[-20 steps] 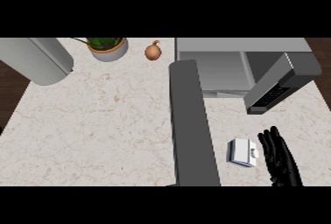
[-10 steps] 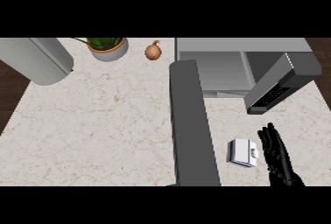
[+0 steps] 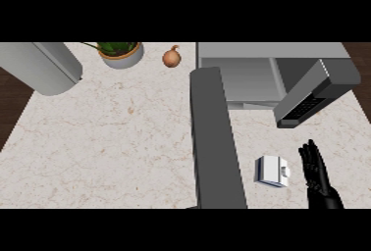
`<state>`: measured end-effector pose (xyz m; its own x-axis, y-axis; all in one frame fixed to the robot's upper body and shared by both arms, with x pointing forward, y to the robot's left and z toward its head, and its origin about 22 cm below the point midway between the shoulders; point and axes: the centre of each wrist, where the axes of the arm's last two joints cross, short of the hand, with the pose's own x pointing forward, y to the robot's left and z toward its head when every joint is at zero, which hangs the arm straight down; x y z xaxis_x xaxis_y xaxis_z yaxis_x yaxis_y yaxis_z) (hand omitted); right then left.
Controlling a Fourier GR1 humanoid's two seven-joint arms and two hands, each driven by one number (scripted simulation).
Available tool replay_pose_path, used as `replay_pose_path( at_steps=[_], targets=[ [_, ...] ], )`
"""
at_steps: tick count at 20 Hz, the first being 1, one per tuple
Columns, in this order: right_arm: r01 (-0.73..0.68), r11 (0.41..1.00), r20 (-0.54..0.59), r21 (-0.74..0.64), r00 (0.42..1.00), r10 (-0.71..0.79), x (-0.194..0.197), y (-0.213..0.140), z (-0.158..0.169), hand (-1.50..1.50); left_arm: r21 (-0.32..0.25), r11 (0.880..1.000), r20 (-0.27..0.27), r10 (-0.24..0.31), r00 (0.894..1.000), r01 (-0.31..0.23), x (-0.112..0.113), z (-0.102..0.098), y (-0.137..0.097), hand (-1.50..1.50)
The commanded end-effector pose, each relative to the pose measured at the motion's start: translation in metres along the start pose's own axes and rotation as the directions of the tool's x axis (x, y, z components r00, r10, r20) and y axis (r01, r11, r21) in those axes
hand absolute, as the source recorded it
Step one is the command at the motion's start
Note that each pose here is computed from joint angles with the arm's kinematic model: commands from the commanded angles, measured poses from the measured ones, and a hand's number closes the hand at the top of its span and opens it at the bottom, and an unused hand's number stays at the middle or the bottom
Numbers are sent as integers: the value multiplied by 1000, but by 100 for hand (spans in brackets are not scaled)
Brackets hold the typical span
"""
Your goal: Pick up the milk, place it into the microwave and close the microwave
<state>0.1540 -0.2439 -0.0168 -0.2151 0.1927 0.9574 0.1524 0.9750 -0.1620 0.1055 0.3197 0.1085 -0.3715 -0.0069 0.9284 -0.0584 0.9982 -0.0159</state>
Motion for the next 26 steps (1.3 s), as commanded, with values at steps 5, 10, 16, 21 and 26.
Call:
replay_pose_path(
  at_steps=[5, 10, 16, 21, 26],
  targets=[
    [-7, 1000, -32, -18, 999, 6, -47, -6, 18, -150, -8, 1000, 5, -3, 1000, 3, 11, 9, 14, -150],
    [5, 1000, -51, -3, 999, -5, -87, -27, -13, -150, -3, 1000, 6, -6, 1000, 6, 23, 16, 10, -150],
    [-11, 1000, -25, 14, 1000, 11, -100, -34, 10, -150, -8, 1000, 15, -5, 1000, 5, 3, 9, 18, -150],
    [-31, 999, -44, 12, 999, 31, -123, -11, 0, -150, 13, 1000, 19, -3, 1000, 3, 14, 18, 31, -150],
    [-73, 997, -44, 33, 996, 74, -138, -12, -10, -150, -1, 1000, 2, -14, 1000, 14, 1, 9, 9, -150]
  ],
)
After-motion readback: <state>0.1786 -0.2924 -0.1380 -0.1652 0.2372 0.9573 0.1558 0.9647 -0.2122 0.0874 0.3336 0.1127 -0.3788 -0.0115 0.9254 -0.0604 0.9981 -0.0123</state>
